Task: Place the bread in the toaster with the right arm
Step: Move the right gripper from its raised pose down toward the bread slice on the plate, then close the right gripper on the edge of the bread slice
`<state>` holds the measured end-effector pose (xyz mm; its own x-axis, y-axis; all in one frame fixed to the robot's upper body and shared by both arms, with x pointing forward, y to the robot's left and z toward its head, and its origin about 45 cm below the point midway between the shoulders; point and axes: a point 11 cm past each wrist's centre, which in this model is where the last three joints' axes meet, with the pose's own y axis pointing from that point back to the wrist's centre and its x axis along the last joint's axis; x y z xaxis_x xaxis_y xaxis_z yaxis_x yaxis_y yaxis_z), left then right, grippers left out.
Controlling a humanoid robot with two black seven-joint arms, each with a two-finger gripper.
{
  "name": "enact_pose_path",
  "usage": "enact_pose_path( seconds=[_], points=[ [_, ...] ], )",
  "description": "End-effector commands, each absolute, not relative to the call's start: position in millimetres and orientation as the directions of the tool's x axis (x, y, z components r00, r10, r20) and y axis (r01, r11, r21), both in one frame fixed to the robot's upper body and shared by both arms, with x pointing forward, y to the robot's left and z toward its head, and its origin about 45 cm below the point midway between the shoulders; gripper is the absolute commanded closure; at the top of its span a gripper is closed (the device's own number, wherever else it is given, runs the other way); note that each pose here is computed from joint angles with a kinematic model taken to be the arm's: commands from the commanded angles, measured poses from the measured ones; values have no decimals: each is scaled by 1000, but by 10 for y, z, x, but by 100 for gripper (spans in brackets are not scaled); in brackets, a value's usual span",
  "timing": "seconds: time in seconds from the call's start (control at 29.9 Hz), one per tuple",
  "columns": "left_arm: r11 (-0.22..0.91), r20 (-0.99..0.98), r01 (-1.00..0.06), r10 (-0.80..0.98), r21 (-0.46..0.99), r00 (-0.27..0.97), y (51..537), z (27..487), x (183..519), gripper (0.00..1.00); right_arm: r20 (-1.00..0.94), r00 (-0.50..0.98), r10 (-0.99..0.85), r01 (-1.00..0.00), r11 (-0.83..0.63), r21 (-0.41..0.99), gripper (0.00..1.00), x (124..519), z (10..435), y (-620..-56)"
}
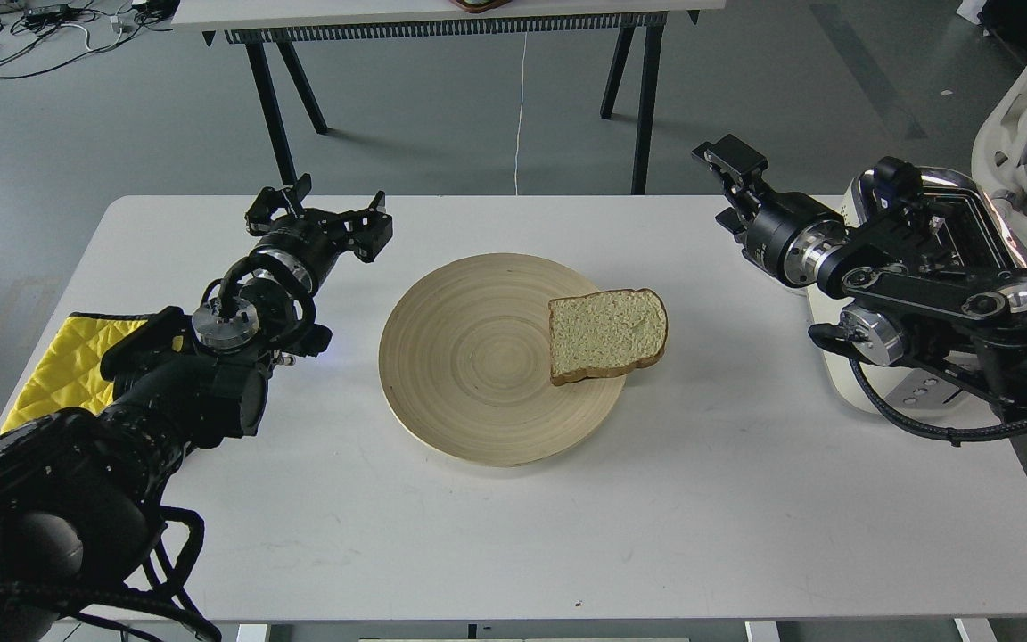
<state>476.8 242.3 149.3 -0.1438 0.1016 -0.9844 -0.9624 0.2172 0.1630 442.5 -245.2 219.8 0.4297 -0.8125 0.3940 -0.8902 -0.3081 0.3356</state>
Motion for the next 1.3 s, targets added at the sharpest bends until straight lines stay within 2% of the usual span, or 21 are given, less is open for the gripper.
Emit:
enact_pose_path(
  seconds=[0.0,0.17,0.54,0.87,1.27],
  points=[
    [218,-984,-962,101,163,-144,2416,1491,4767,0,401,444,-801,-875,-291,387,1,4275,1932,-2478],
    [218,-984,-962,101,163,-144,2416,1491,4767,0,418,451,-789,-865,-271,422,2,4118,1651,-2356],
    [218,-984,-962,101,163,-144,2416,1491,4767,0,391,502,-772,-831,-304,467,4,3922,1380,-2189],
    [218,-984,-962,101,163,-144,2416,1491,4767,0,399,518,-757,-818,-303,488,17,3852,1294,-2196],
    [218,-984,-962,101,163,-144,2416,1491,4767,0,388,537,-749,-805,-317,502,23,3798,1232,-2116]
  ],
)
